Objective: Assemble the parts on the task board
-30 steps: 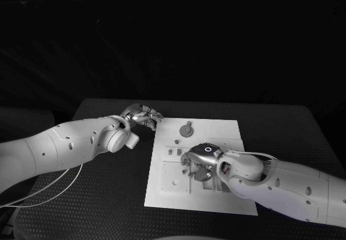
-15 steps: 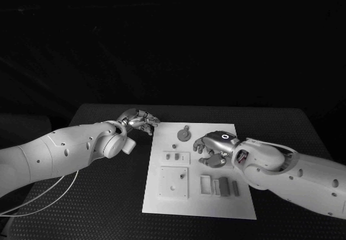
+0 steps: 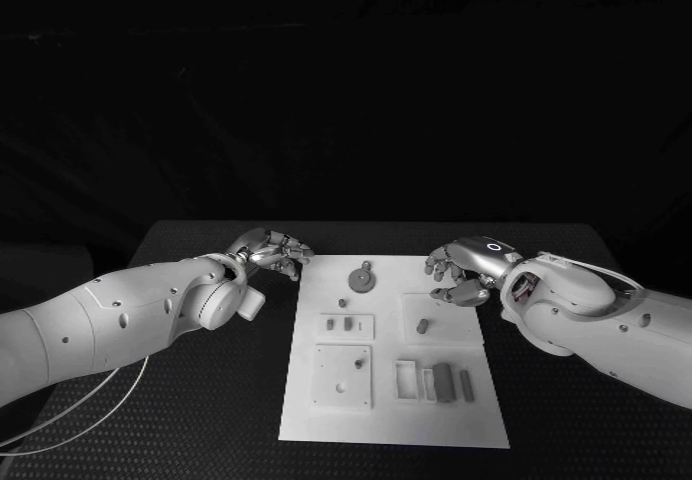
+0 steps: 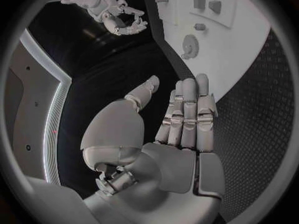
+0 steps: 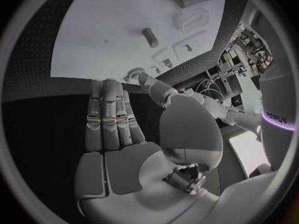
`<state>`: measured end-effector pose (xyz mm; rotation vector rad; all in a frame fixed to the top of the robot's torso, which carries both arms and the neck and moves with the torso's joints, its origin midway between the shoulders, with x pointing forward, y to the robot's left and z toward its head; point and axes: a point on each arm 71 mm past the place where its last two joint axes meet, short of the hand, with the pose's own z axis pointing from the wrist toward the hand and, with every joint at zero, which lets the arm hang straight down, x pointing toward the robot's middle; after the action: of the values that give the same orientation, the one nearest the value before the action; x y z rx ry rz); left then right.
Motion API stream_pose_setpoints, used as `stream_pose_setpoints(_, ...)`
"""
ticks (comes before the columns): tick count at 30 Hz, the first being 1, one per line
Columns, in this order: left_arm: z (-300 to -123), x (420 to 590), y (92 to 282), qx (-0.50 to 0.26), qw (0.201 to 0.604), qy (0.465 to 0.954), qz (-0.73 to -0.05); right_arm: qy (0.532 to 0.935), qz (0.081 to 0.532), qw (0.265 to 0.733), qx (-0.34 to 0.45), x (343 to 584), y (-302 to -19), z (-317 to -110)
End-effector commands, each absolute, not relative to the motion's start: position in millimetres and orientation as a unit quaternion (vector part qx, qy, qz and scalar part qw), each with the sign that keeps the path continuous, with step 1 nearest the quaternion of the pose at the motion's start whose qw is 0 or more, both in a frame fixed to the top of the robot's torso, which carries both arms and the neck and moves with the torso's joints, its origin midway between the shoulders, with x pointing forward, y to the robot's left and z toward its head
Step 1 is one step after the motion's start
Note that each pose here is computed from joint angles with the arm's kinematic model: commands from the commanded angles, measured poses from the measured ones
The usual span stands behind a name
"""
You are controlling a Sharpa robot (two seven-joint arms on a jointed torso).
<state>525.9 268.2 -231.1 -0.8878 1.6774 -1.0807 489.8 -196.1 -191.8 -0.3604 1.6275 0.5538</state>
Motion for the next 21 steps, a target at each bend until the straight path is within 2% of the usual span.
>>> stream_pose_setpoints(1,-229.0,526.5,266.8,-0.358,0.463,0.677,-0.447,0.735,0.241,0.611,-0.166,486.2,-197.4,-196.4)
stream_pose_setpoints(6,-229.2,526.7,266.3,-0.358,0.462,0.677,-0.447,0.747,0.244,0.594,-0.175,474.6,-201.4,-197.9)
stream_pose_setpoints(13,-229.2,526.8,268.6,-0.359,0.464,0.677,-0.446,0.754,0.245,0.576,-0.198,463.4,-192.4,-208.5)
stream_pose_setpoints(21,-229.2,526.8,268.0,-0.358,0.463,0.677,-0.446,0.758,0.239,0.567,-0.214,458.2,-184.8,-229.0)
